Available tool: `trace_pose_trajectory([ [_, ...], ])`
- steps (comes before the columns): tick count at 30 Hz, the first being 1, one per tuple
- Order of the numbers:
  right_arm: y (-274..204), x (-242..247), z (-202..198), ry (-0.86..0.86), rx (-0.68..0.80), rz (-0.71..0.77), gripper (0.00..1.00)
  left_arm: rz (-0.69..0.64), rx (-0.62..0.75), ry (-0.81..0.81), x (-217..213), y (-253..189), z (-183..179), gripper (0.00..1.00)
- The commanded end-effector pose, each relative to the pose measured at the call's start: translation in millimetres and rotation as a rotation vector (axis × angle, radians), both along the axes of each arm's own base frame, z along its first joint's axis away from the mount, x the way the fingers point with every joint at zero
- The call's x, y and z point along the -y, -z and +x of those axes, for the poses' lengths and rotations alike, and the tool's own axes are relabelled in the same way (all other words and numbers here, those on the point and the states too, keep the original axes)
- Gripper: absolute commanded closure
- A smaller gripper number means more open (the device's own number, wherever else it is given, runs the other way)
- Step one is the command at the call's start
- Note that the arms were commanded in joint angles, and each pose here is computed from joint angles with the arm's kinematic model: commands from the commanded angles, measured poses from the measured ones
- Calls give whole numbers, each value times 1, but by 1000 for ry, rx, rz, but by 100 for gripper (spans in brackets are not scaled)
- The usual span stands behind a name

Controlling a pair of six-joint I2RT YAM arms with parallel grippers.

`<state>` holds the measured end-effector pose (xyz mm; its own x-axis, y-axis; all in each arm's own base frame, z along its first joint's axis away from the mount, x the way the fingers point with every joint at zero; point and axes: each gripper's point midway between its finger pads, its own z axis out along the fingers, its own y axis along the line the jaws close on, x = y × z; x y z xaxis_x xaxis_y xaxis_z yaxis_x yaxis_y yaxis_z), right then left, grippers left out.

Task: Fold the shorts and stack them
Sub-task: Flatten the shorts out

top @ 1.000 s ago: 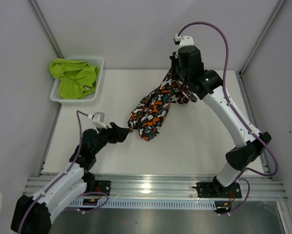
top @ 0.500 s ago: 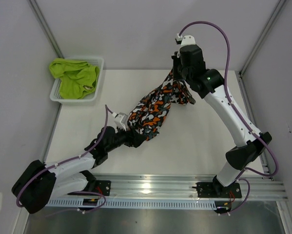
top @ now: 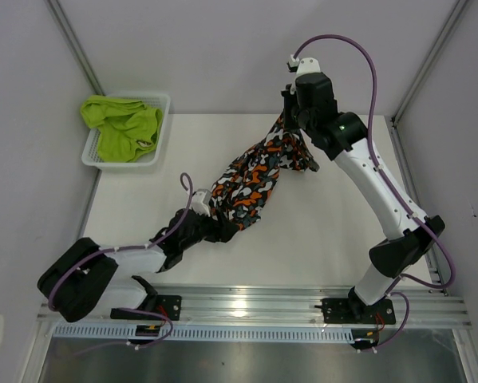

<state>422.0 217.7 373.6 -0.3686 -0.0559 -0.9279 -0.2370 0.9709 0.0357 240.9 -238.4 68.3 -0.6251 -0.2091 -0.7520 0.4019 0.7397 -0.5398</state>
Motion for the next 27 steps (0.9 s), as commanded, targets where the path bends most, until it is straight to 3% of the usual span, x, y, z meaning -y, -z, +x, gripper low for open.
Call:
trace_pose_trajectory([
  [1,-23,1,0,-9,58,43,100,-77,53,-15,10,-11,9,24],
  [13,-19,4,1,-9,53,53,100,-279,0,-63,35,8,17,29],
  [24,-13,6,5,-14,43,59,100,-290,18,-142,36,18,32,46],
  [27,-11,5,5,-17,39,64,100,-286,31,-170,35,18,39,59],
])
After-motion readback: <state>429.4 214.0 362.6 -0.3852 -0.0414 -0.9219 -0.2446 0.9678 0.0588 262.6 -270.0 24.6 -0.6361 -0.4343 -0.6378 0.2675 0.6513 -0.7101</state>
